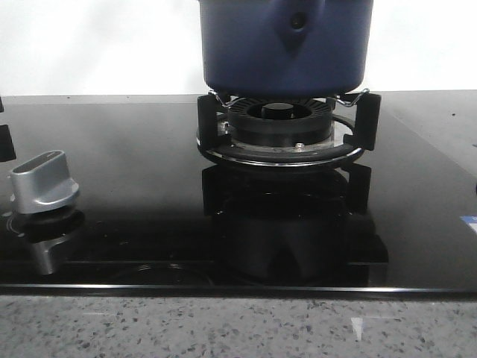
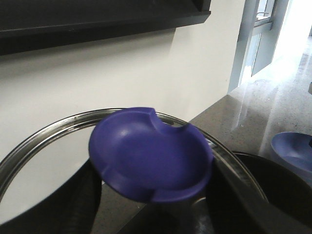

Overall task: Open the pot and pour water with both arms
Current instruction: 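Move the right gripper toward the rim of the light blue bowl, then close the right gripper on the light blue bowl rim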

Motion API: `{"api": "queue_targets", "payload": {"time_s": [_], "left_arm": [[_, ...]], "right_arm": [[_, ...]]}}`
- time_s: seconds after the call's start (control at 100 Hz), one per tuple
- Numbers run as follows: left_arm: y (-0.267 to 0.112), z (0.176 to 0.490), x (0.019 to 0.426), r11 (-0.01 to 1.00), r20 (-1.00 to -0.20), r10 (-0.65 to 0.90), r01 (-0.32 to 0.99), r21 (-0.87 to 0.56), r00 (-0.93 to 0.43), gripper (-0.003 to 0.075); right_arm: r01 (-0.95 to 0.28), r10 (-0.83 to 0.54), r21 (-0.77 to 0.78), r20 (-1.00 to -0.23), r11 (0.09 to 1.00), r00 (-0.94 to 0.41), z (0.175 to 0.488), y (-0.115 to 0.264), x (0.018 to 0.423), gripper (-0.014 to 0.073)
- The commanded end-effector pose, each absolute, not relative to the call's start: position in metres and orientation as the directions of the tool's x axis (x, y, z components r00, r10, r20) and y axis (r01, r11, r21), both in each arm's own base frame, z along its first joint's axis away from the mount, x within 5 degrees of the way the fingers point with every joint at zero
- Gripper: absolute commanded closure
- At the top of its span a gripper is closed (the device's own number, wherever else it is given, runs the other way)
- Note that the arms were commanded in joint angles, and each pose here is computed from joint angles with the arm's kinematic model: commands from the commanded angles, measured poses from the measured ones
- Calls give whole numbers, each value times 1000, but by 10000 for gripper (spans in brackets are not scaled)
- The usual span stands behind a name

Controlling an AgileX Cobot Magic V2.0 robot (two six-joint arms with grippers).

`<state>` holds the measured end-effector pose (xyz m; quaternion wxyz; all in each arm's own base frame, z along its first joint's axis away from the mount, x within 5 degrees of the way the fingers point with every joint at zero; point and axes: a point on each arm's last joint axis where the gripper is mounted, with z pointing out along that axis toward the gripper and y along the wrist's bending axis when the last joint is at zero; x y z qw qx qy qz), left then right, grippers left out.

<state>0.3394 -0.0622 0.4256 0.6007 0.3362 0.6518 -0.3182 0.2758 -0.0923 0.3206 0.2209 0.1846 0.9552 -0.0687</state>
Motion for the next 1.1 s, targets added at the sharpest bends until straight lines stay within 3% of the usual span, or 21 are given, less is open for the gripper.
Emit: {"api": "queue_targets", "payload": {"time_s": [0.0, 0.23, 0.56, 0.79, 0.96, 1.09], "left_arm": [[-63, 461, 320, 562, -999, -43, 827, 5, 34, 529], [-63, 461, 320, 562, -999, -43, 827, 5, 34, 529], [-63, 461, 320, 562, -999, -43, 827, 5, 34, 529], [-63, 461, 320, 562, -999, -43, 827, 5, 34, 529], [-63, 461, 320, 562, -999, -43, 827, 5, 34, 529], [-63, 461, 320, 562, -999, -43, 827, 5, 34, 529]], "right_arm": [[382, 296, -68, -513, 922, -806, 336, -97, 277, 212], [378, 305, -69, -467, 923, -830, 320, -100, 287, 233], [377, 308, -68, -454, 924, -836, 316, -100, 289, 669], [381, 317, -46, -470, 923, -824, 326, -98, 287, 669], [353, 317, 15, -475, 935, -821, 360, -89, 287, 657], [298, 264, 20, -521, 954, -812, 394, -74, 290, 651]]}}
